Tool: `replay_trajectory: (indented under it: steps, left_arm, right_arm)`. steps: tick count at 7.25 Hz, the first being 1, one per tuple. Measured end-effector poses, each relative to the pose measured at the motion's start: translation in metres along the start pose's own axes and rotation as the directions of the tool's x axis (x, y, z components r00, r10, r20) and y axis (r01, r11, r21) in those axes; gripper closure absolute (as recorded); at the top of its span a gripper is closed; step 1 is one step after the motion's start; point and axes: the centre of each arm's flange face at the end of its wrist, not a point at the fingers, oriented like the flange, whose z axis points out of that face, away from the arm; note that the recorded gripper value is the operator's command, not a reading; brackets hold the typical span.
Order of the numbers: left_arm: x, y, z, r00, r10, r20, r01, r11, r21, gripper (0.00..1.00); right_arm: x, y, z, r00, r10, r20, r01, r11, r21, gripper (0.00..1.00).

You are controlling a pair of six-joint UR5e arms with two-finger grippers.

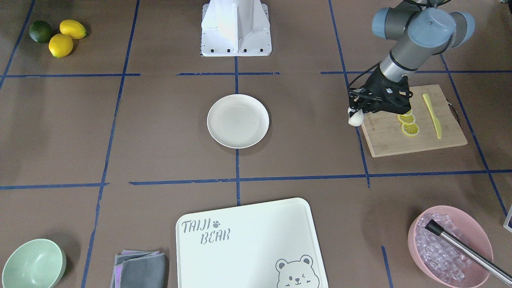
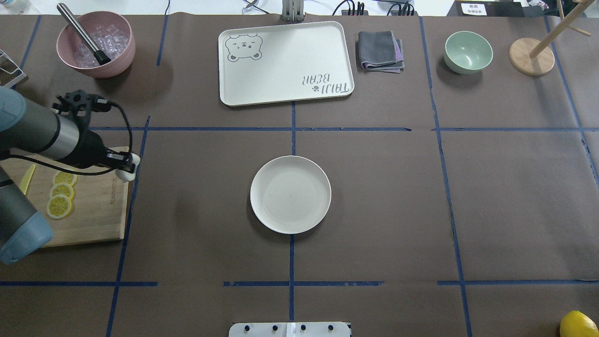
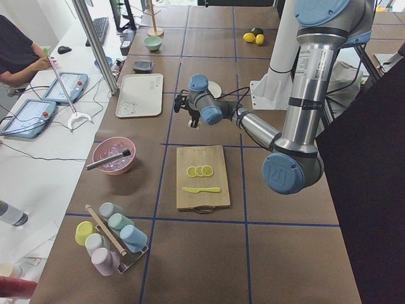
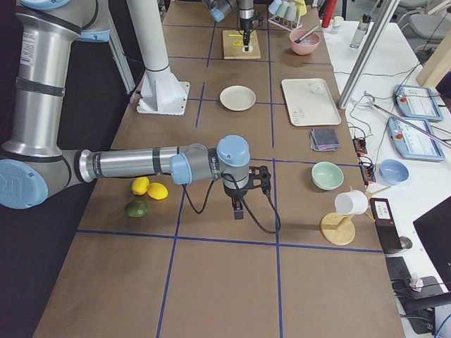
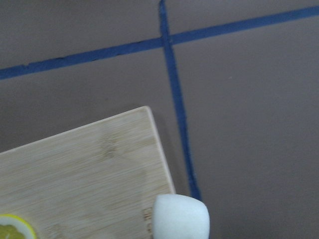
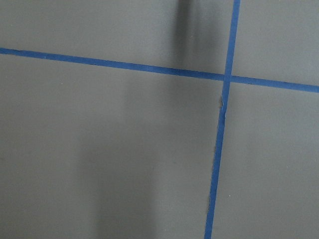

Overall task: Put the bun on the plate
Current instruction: 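Carry the white bun with the left gripper and lower it onto the plate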

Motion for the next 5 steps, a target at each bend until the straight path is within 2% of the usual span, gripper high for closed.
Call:
replay_trajectory:
  steps: [1,2,4,5]
  left_arm:
    - [0.083,0.014,0.014,0.996,-0.080,-0.032,0.079,0.996,-0.029,0.74]
    - [0.152,0.032,0.025,0.990,-0.138,-0.025,0.138,0.990,-0.031,0.74]
    - [0.247,0.054,0.053,0.975,-0.220,0.004,0.220,0.975,0.006,0.74]
    - [0.280,0.049,0.075,0.969,-0.244,0.030,0.243,0.969,0.033,0.74]
  right_arm:
    - [0.000,0.003,0.000,1.000,0.002,0.000,-0.002,1.000,-0.002,0.00]
    - [0.001,0.007,0.000,1.000,0.004,0.001,-0.004,1.000,-0.004,0.00]
    - [0.002,0.012,0.001,1.000,0.006,0.001,-0.006,1.000,-0.006,0.00]
    - [0.002,0.013,0.001,1.000,0.007,0.001,-0.007,1.000,-0.007,0.00]
